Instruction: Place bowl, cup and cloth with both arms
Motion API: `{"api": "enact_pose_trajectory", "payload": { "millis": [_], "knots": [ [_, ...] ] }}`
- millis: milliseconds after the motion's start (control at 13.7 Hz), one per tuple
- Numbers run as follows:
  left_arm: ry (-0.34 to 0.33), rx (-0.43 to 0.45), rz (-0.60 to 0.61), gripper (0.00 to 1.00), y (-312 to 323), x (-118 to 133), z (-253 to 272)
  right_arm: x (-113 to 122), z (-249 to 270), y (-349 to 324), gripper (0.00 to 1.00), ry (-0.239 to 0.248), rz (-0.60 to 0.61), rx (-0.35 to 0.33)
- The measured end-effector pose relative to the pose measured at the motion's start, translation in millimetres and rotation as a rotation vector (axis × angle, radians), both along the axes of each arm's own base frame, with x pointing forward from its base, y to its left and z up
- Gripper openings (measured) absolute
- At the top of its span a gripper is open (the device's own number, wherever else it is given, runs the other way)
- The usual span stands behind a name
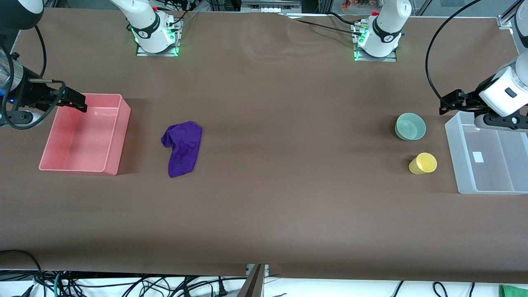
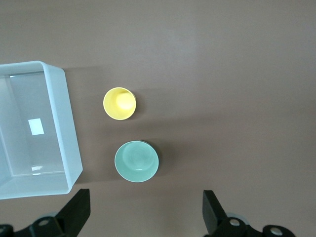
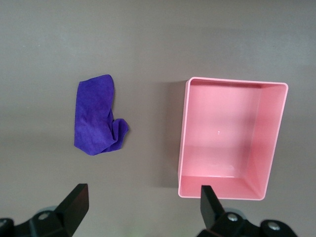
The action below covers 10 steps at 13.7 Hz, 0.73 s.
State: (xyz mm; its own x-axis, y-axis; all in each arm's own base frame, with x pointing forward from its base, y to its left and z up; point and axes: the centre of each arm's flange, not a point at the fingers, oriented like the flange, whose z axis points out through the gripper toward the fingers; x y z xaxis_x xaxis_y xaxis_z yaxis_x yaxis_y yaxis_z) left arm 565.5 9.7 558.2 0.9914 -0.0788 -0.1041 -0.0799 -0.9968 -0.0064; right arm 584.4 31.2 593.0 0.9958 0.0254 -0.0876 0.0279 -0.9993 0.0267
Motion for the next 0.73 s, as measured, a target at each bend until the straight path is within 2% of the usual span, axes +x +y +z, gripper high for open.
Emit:
{"api": "enact_pose_trajectory", "payload": {
  "millis": [732],
  "knots": [
    [0.013,-0.002,0.031,1.0,18,-1,-6,0,0,6,1.0,-0.001,0.01,0.0]
  ]
}}
